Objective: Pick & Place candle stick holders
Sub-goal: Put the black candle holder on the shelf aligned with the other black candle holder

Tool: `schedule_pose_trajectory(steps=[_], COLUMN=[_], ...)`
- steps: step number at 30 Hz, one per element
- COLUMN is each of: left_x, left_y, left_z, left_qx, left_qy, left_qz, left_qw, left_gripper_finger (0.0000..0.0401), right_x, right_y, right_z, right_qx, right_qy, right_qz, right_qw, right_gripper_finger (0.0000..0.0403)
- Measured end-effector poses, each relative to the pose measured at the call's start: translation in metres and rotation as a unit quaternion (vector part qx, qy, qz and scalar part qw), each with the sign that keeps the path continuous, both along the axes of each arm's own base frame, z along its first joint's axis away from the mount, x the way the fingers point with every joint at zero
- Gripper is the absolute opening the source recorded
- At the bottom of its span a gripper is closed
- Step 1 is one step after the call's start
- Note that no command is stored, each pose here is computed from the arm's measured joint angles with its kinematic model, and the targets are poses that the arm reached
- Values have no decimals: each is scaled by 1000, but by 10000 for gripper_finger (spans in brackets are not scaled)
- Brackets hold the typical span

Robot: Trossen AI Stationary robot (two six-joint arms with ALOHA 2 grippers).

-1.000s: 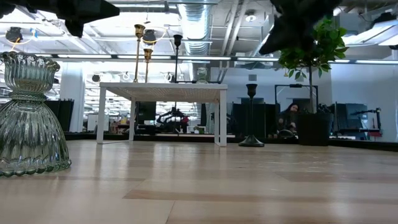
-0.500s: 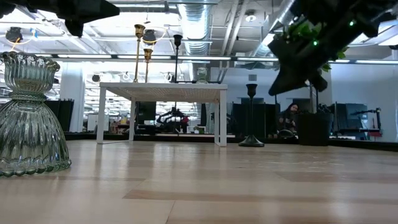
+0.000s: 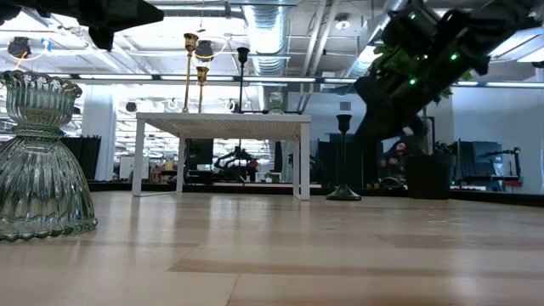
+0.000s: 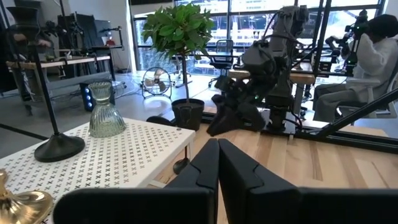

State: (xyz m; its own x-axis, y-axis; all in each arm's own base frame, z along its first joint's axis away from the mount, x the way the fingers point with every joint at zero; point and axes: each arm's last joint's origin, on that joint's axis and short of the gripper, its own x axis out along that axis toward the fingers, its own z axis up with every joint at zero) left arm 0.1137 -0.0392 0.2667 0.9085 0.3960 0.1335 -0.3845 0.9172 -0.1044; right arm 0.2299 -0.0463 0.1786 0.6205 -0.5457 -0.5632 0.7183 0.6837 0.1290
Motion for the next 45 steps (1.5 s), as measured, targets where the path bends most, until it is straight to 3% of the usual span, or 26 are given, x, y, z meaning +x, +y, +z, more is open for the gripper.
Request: schedule_pose_trajectory(steps=[9,16,26,36,45], left_x=[0,0,0,0,0], left_y=[0,1,1,1,1], left_z=[0,0,0,0,0], left_qx=[0,-2,-3,-3,-3], left_qy=[0,1,0,0,0], left_qz=[0,9,9,9,9], left_qw=[1000,1000,1000,1000,1000], left_gripper_finger=[5,8,7,7,5], right_x=[15,25,33,34,24], right_y=[-11,-26,-43,-45,-36], right_z=[-26,-39,-38,-33,-9], right_qx=[-6,-11,-29,-40,-38], right_qy=[24,-4,-22,-23,24], right_qz=[-14,-39,-53,-56,-40], right_qw=[1000,999,998,997,998], right_gripper_finger=[207,231,169,15,7])
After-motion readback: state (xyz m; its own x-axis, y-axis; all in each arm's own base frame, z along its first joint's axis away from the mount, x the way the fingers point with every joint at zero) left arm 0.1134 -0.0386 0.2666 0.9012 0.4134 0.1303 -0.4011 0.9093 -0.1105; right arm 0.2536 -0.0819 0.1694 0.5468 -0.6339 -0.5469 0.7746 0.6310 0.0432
